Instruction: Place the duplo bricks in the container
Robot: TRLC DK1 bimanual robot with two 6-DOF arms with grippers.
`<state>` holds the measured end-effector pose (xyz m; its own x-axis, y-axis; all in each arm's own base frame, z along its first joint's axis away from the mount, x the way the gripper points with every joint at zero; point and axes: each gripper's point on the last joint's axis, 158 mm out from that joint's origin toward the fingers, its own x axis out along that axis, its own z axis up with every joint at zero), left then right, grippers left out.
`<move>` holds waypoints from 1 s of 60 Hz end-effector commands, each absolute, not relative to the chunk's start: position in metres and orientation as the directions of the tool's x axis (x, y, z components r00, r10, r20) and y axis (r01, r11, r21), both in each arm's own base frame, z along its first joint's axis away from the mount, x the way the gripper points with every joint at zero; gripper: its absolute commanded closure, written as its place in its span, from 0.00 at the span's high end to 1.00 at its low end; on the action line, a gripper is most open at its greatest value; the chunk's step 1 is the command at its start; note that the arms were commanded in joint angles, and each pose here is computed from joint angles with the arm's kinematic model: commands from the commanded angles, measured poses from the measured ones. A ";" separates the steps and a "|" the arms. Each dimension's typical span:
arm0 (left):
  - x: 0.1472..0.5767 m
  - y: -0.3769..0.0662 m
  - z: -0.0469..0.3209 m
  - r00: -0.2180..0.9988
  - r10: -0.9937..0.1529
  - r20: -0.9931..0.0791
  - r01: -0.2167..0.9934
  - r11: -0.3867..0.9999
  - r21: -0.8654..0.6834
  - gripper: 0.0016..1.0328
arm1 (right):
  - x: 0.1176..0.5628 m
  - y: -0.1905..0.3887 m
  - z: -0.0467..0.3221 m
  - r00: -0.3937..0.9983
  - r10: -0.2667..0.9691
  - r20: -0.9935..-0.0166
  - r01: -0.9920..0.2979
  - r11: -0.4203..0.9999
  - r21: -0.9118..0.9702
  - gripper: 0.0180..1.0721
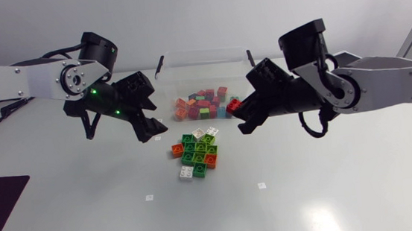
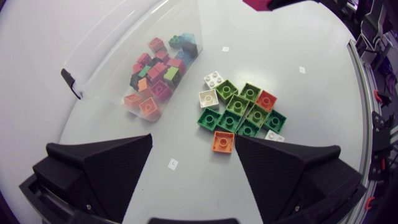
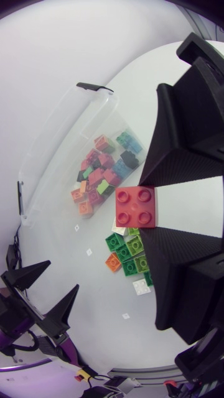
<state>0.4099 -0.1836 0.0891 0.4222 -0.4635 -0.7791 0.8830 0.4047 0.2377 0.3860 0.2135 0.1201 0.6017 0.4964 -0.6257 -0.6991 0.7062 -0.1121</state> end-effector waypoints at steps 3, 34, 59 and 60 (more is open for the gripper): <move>0.399 -0.175 0.057 0.357 -0.454 -0.816 0.915 0.345 0.209 0.90 | 0.396 0.210 0.153 0.646 0.504 -0.573 -0.663 0.742 -0.094 0.33; 0.380 -0.195 -0.016 0.179 -0.494 -0.851 0.971 0.226 0.073 0.90 | 0.441 0.199 0.225 0.758 0.484 -0.438 -0.559 0.827 -0.054 0.33; 0.411 -0.213 -0.028 0.226 -0.545 -0.807 0.963 0.250 0.101 0.89 | 0.477 0.203 0.228 0.781 0.467 -0.415 -0.520 0.854 -0.015 0.33; 0.411 -0.214 -0.029 0.228 -0.547 -0.805 0.963 0.250 0.103 0.89 | 0.477 0.203 0.228 0.781 0.467 -0.415 -0.519 0.855 -0.014 0.33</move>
